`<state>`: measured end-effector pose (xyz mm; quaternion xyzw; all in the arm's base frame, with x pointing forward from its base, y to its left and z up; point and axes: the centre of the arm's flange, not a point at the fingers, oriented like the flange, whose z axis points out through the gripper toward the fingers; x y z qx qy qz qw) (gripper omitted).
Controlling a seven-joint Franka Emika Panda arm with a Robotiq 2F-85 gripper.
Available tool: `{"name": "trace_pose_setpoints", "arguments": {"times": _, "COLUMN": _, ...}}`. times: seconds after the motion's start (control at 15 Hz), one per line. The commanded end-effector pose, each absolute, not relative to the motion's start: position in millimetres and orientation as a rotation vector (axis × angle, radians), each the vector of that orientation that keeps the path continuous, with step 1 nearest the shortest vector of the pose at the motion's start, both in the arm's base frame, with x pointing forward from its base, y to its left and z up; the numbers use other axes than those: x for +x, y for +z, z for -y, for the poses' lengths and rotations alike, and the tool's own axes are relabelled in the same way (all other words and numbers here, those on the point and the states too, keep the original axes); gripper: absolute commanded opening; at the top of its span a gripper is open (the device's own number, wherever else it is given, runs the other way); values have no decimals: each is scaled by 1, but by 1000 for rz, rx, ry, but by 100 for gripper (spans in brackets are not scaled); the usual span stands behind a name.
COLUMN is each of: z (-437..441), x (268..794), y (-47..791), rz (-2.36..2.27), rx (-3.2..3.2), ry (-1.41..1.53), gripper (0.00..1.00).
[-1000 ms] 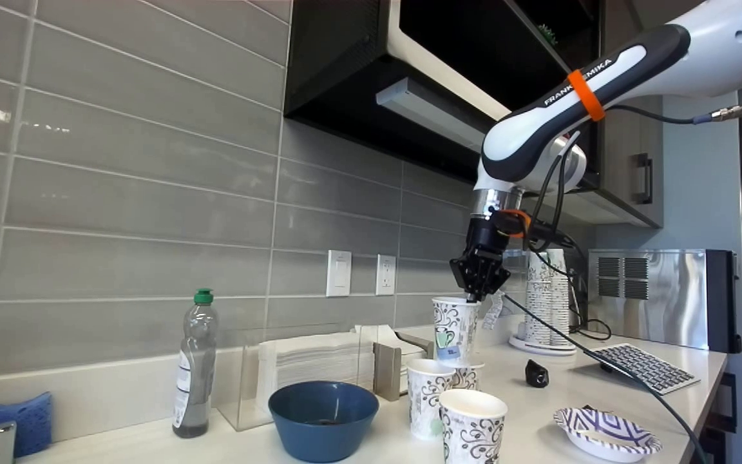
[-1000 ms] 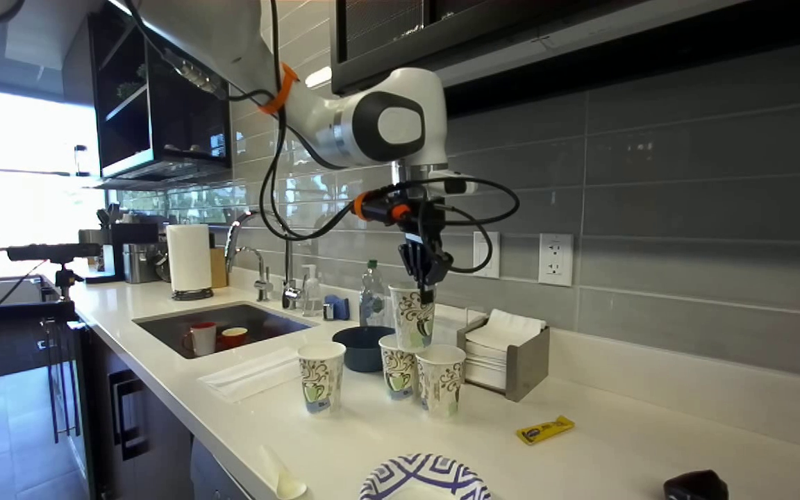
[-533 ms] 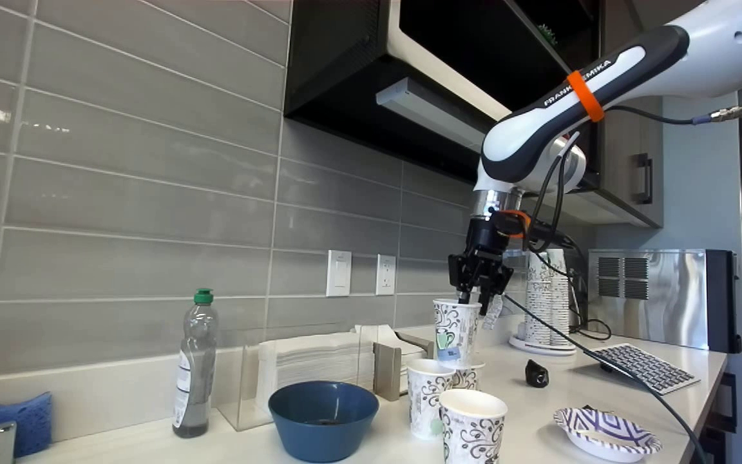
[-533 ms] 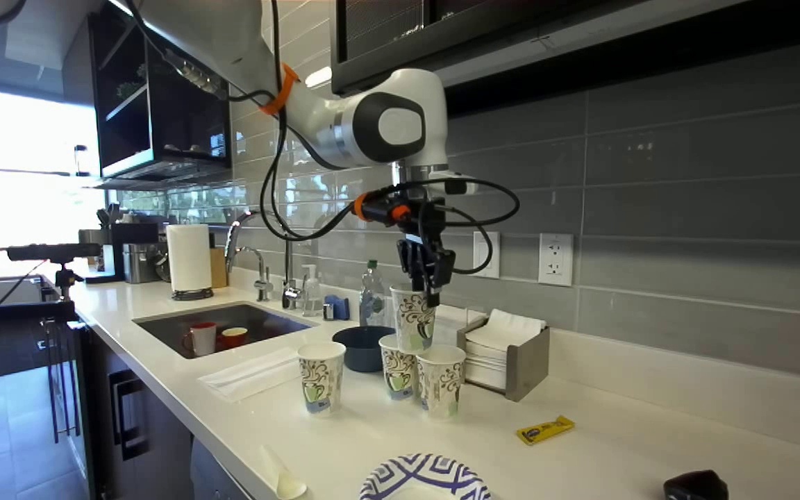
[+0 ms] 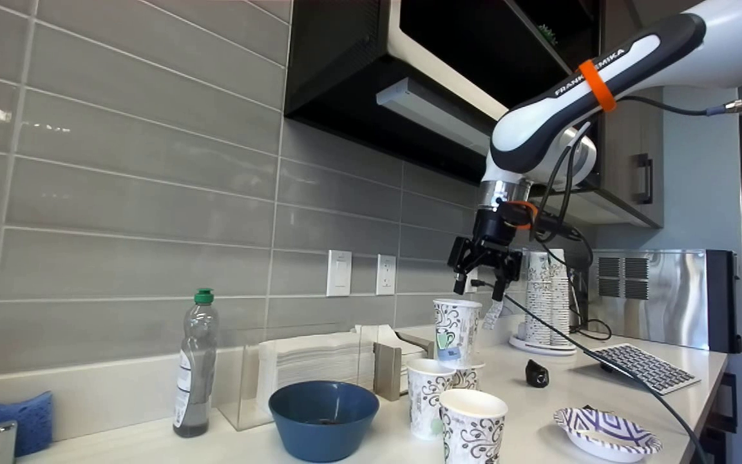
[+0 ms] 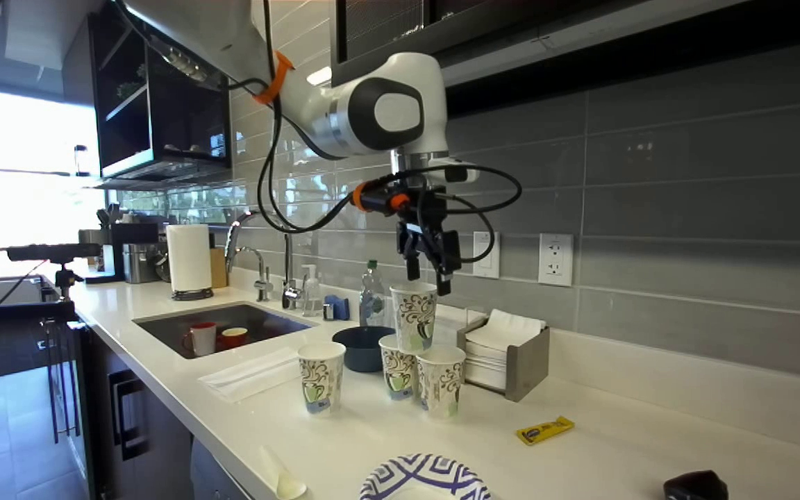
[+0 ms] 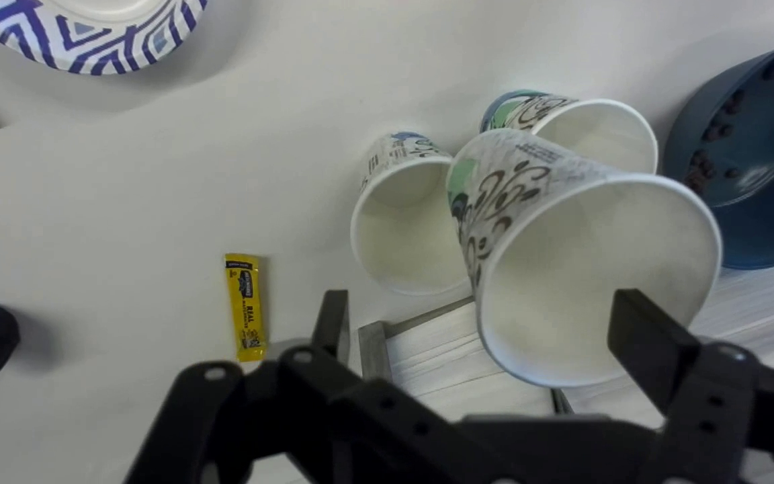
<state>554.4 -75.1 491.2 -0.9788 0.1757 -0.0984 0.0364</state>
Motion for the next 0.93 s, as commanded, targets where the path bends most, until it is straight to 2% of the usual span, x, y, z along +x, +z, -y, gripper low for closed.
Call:
{"name": "trace_pose_setpoints", "arguments": {"times": 0.0, "z": 72, "x": 514, "y": 509, "rz": -545, "rx": -2979, "ry": -398, "gripper": 100}}
{"name": "trace_pose_setpoints", "arguments": {"times": 0.4, "z": 27, "x": 477, "y": 493, "rz": -317, "rx": -2966, "ry": -408, "gripper": 100}}
{"name": "trace_pose_setpoints", "arguments": {"times": 0.87, "z": -39, "x": 463, "y": 448, "rz": 33, "rx": -2970, "ry": -342, "gripper": 100}}
